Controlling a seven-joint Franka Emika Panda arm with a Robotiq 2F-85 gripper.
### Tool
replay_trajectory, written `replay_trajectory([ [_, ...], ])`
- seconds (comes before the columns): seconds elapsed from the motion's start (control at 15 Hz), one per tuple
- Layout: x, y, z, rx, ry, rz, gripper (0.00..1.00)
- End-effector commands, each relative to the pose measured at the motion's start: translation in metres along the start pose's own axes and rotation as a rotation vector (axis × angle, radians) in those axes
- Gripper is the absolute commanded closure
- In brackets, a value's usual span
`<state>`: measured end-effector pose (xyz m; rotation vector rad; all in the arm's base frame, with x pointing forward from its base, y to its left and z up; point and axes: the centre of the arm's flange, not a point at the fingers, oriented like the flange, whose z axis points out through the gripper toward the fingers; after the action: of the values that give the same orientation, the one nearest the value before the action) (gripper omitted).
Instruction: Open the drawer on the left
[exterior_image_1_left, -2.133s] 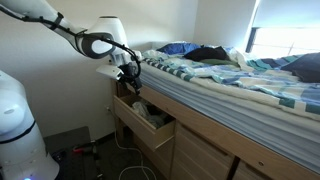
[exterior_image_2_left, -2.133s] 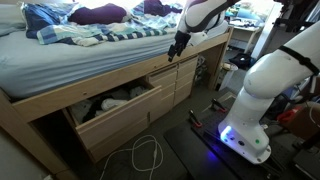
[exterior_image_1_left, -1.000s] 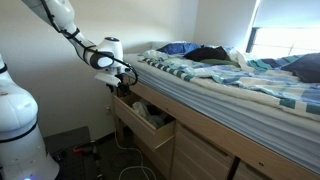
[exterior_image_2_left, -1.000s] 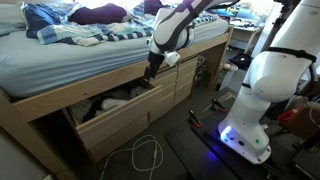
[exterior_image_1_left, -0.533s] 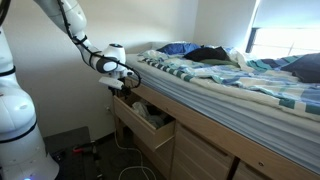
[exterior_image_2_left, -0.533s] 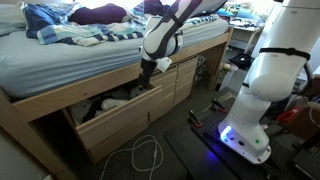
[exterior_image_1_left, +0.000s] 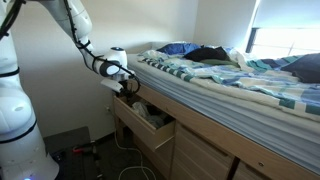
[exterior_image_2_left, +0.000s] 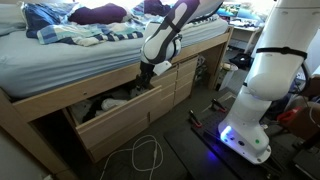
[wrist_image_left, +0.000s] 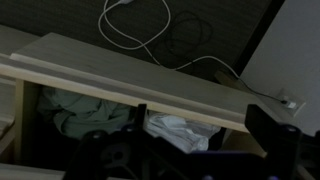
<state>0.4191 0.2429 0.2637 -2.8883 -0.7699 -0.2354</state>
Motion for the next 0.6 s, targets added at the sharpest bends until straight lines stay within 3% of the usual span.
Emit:
replay_trajectory([
  [0.0, 0.025, -0.006, 0.030, -0.041, 0.024, 0.079, 0.00],
  [0.2, 0.035, -0.010, 0.047, -0.052, 0.045, 0.097, 0.00],
  [0.27, 0.018, -0.004, 0.034, -0.045, 0.024, 0.079, 0.00],
  [0.53, 0.019, -0.004, 0.041, -0.042, 0.016, 0.082, 0.00],
])
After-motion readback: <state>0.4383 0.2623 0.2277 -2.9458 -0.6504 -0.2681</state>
